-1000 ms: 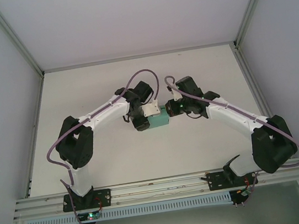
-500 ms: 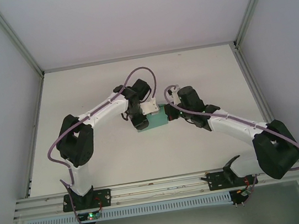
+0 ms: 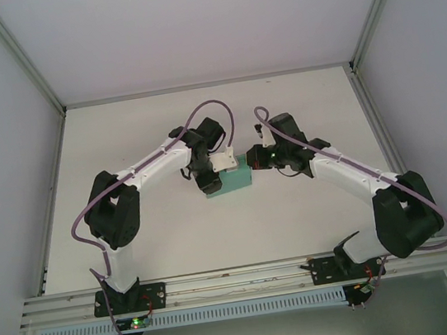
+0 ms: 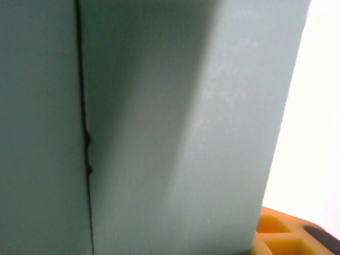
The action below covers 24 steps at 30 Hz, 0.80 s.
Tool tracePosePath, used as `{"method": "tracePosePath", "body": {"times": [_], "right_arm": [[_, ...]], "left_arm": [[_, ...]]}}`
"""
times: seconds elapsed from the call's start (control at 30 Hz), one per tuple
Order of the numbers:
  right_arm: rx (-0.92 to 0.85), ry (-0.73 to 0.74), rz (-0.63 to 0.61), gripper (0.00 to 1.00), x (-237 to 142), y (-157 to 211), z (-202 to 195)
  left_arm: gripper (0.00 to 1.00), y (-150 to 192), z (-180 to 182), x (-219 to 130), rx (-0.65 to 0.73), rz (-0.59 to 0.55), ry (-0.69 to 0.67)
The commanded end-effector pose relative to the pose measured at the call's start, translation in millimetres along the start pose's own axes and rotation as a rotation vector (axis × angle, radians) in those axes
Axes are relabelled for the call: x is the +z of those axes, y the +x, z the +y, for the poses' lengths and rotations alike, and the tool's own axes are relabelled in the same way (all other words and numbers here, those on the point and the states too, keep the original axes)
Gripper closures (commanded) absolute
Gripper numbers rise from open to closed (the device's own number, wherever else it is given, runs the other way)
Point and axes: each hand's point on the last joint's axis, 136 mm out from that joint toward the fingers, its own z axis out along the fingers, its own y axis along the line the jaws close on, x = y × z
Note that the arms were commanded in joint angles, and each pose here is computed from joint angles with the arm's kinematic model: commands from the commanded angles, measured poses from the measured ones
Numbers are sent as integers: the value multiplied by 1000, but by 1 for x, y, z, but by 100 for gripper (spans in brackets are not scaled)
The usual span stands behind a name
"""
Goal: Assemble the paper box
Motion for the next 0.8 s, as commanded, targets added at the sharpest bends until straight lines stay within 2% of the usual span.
{"method": "tracePosePath", "body": {"times": [0.0, 0.1, 0.27, 0.37, 0.43, 0.57, 0.77], "right_arm": [[-6, -128, 92, 100, -5, 6, 30], [-13, -108, 89, 100, -7, 2, 26], [107, -147, 83, 100, -11, -11, 31], [160, -190, 116, 100, -8, -10, 40], [191, -155, 147, 100, -6, -4, 31], [38, -65, 140, 100, -6, 8, 11], [-184, 15, 171, 100, 10, 51, -24]], "left_arm": [[54, -4, -9, 16, 22, -16, 66], [54, -4, -11, 15, 30, -23, 68], [54, -3, -10, 14, 31, -14, 67], [54, -4, -10, 13, 33, -21, 65], [53, -4, -10, 14, 35, -20, 65], [53, -5, -9, 14, 34, -22, 61], [50, -6, -8, 15, 32, -23, 61]]}}
